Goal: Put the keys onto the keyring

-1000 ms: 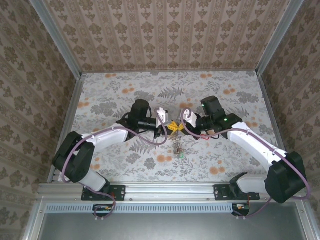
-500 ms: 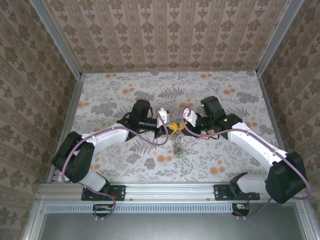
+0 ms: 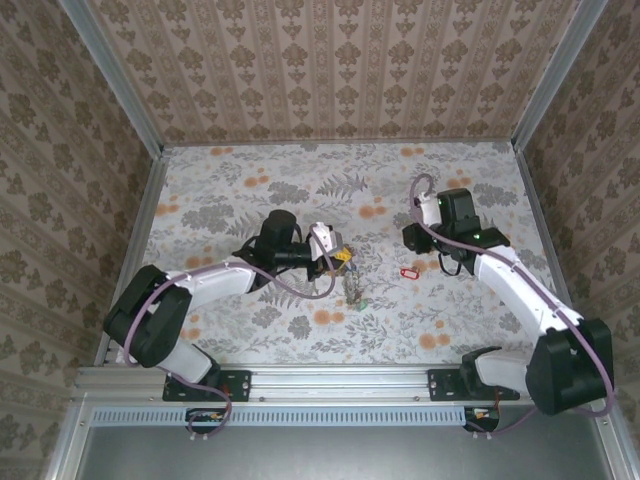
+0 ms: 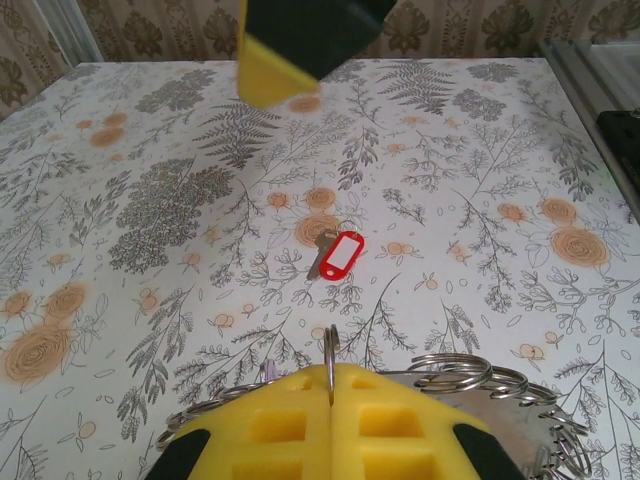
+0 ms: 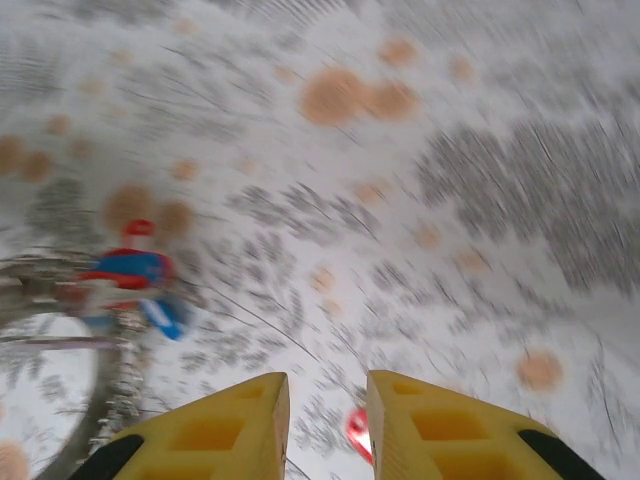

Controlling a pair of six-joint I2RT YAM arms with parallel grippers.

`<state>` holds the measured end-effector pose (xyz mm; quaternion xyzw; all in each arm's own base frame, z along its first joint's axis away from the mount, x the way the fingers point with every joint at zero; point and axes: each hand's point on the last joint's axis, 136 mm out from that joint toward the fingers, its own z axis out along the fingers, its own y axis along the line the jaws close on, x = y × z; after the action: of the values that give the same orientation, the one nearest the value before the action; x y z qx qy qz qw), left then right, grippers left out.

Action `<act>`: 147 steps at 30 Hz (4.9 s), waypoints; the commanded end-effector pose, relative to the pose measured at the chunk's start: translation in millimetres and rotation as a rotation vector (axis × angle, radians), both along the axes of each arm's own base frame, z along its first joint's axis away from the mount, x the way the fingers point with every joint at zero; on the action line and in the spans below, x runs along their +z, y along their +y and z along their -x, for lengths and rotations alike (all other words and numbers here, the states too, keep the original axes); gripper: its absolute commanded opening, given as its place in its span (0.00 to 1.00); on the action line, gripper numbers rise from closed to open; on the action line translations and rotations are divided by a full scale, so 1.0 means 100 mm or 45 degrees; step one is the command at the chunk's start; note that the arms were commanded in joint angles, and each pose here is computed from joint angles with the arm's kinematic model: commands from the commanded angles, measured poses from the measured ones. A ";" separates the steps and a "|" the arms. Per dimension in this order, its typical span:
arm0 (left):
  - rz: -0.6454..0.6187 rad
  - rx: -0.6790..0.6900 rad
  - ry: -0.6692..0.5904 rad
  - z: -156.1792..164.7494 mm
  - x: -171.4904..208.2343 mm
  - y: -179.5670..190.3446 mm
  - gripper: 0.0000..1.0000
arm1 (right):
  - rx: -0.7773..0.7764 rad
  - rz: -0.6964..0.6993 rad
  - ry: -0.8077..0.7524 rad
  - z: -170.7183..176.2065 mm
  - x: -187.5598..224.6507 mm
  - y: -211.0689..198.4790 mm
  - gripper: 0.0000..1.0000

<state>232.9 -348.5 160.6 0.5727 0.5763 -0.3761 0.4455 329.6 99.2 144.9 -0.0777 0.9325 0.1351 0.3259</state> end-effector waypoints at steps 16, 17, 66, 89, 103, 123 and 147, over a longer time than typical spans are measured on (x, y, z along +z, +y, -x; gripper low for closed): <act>0.107 -0.027 -0.059 0.04 0.24 0.03 0.00 | -0.505 0.057 0.666 0.34 -1.16 -0.48 0.33; 0.111 -0.029 -0.063 0.04 0.25 0.03 0.00 | -0.508 0.035 0.666 0.34 -1.17 -0.45 0.33; 0.178 0.013 0.005 -0.11 0.31 0.05 0.00 | -0.343 -0.115 0.526 0.30 -0.91 -0.22 0.01; 0.163 -0.019 0.011 -0.05 0.29 0.04 0.00 | -0.298 -0.044 0.683 0.24 -1.17 -0.19 0.22; 0.169 -0.018 0.013 -0.05 0.31 0.04 0.00 | -0.324 -0.040 0.704 0.24 -1.24 -0.20 0.19; 0.173 -0.011 0.014 -0.08 0.31 0.03 0.00 | -0.271 -0.020 0.606 0.19 -1.06 -0.16 0.04; 0.238 0.054 0.046 -0.17 0.05 -0.05 0.00 | 1.062 -0.048 -0.520 0.64 0.45 1.27 0.00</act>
<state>251.8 -349.2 157.3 0.5121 0.5725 -0.4197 0.4836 270.7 206.9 177.2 -0.4003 0.7886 0.2338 0.4040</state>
